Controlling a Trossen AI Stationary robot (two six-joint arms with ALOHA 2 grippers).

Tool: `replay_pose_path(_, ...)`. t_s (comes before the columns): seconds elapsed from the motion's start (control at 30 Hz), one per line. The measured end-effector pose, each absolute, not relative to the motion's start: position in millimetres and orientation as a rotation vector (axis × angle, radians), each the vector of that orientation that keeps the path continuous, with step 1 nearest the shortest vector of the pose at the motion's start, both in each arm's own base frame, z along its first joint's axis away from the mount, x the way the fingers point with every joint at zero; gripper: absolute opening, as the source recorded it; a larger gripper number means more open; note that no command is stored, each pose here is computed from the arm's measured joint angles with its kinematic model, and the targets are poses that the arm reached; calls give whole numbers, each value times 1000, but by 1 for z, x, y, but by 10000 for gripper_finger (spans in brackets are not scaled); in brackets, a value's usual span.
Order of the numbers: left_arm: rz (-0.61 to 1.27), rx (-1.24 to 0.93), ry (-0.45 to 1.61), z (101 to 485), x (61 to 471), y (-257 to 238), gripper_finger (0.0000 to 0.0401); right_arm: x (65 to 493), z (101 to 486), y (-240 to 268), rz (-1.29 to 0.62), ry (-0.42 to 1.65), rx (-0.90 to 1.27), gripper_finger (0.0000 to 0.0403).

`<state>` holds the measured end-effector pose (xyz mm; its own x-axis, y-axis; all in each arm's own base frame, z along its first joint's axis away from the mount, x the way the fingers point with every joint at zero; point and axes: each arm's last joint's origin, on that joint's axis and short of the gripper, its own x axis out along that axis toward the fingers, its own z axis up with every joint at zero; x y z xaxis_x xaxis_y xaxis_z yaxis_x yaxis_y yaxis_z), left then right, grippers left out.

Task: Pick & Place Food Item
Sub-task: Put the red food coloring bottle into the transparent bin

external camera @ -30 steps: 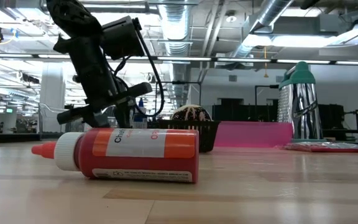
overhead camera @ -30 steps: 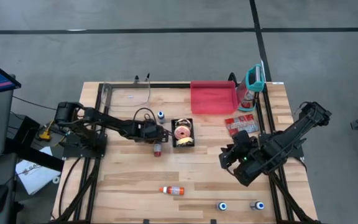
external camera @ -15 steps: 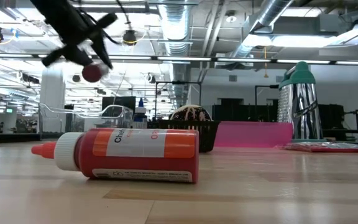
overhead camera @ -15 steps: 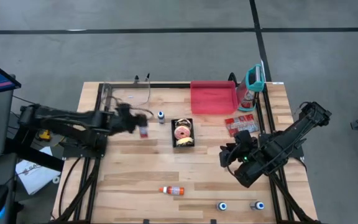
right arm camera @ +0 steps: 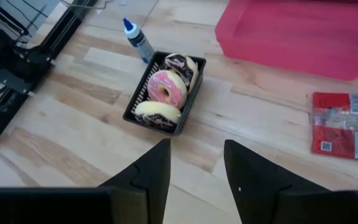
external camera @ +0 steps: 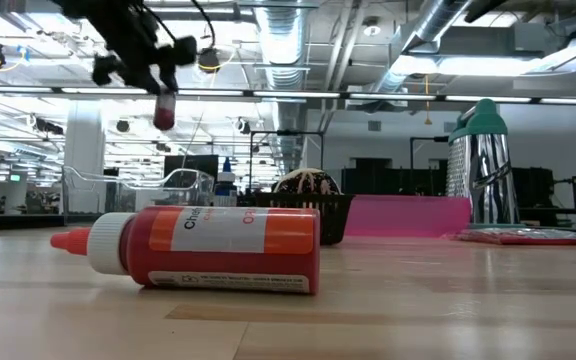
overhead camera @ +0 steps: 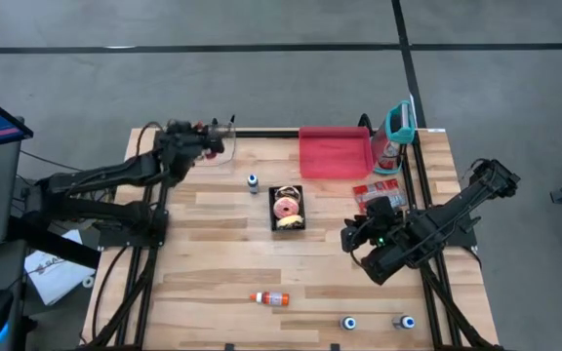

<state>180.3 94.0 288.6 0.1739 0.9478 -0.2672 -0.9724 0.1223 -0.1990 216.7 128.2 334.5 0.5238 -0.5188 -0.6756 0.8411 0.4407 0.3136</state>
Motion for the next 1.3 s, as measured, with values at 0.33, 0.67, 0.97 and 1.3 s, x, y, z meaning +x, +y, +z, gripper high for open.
replay_pose_path(0.33, 1424, -376, 287, 246, 200, 154, 106, 218, 335, 123, -915, 526, 666, 143)
replay_pose_path(0.67, 1621, -481, 234, 211, 205, 182, 106, 217, 336, 122, -921, 514, 651, 143)
replay_pose_path(0.97, 1775, -545, 104, 191, 199, 182, 106, 216, 336, 121, -927, 505, 636, 143)
replay_pose_path(1.3, 1764, -459, -46, 167, 185, 175, 106, 216, 335, 122, -924, 521, 638, 143)
